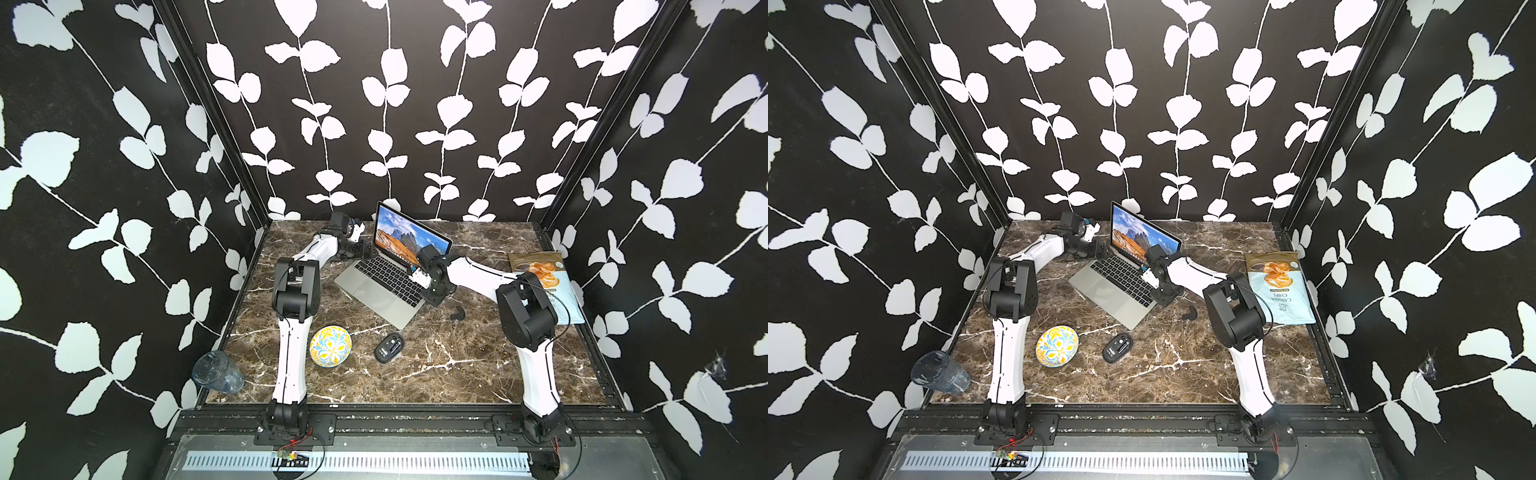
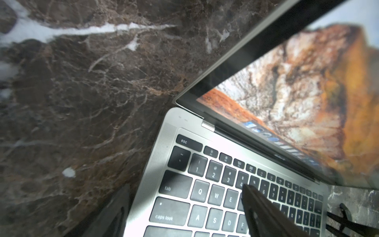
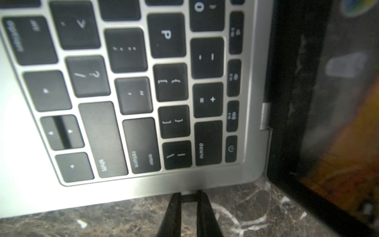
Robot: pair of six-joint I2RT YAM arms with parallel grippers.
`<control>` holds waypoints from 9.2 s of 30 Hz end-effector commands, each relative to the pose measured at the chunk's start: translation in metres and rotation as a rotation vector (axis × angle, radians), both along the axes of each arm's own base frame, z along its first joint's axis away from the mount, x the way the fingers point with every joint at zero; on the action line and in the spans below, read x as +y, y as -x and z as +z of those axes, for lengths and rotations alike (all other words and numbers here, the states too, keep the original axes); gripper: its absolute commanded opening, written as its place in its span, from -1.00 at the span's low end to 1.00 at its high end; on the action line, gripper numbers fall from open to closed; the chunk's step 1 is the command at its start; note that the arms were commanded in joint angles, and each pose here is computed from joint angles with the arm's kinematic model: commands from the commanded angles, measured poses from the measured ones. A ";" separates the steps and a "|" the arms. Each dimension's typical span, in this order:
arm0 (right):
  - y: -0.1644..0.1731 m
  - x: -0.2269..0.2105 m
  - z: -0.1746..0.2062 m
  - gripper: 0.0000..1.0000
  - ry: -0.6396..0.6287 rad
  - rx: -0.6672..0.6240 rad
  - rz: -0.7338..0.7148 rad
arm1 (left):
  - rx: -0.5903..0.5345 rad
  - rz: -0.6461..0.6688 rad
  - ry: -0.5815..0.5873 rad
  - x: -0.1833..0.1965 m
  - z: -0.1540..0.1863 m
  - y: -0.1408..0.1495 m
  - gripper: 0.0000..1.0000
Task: Insert the wireless mouse receiver into the laptop
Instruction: Insert the USB plug into the USB port, then adjust the laptop at the center of the board, then pick up the lid from the center of the board, then pick up the mouse from the center of the board.
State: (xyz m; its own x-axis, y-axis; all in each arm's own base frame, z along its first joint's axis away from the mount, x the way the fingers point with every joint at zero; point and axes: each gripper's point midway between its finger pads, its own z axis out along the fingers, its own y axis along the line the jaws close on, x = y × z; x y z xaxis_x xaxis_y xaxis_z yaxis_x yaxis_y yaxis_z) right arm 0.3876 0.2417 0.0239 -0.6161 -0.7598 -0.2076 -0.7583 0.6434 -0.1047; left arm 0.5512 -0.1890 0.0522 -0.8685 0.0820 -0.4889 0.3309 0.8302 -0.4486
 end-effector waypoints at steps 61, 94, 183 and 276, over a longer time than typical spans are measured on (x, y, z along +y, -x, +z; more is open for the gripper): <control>-0.017 0.015 0.007 0.14 -0.544 -0.024 -0.786 | 0.060 0.013 -0.021 0.009 -0.012 0.015 0.88; -0.070 -0.092 0.079 0.35 -0.474 -0.236 -0.828 | -0.047 0.235 -0.106 0.022 0.023 0.080 0.97; 0.142 -0.072 -0.025 -0.47 -0.263 0.333 -0.798 | 0.444 -0.382 0.360 -0.238 -0.026 0.321 -0.74; 0.131 -0.017 0.191 -0.97 -1.365 0.302 -0.461 | -0.048 -0.484 -0.599 -0.049 -0.028 0.371 0.54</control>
State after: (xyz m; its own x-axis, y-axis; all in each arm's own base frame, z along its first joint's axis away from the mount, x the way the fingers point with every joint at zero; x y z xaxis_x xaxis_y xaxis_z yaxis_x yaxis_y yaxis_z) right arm 0.2549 0.2239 0.2062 -0.9080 0.1857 -0.3756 -0.3043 0.3239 0.8958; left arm 0.1832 -0.2410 0.0287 -0.6581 0.6929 -0.2946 0.7147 0.6980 0.0450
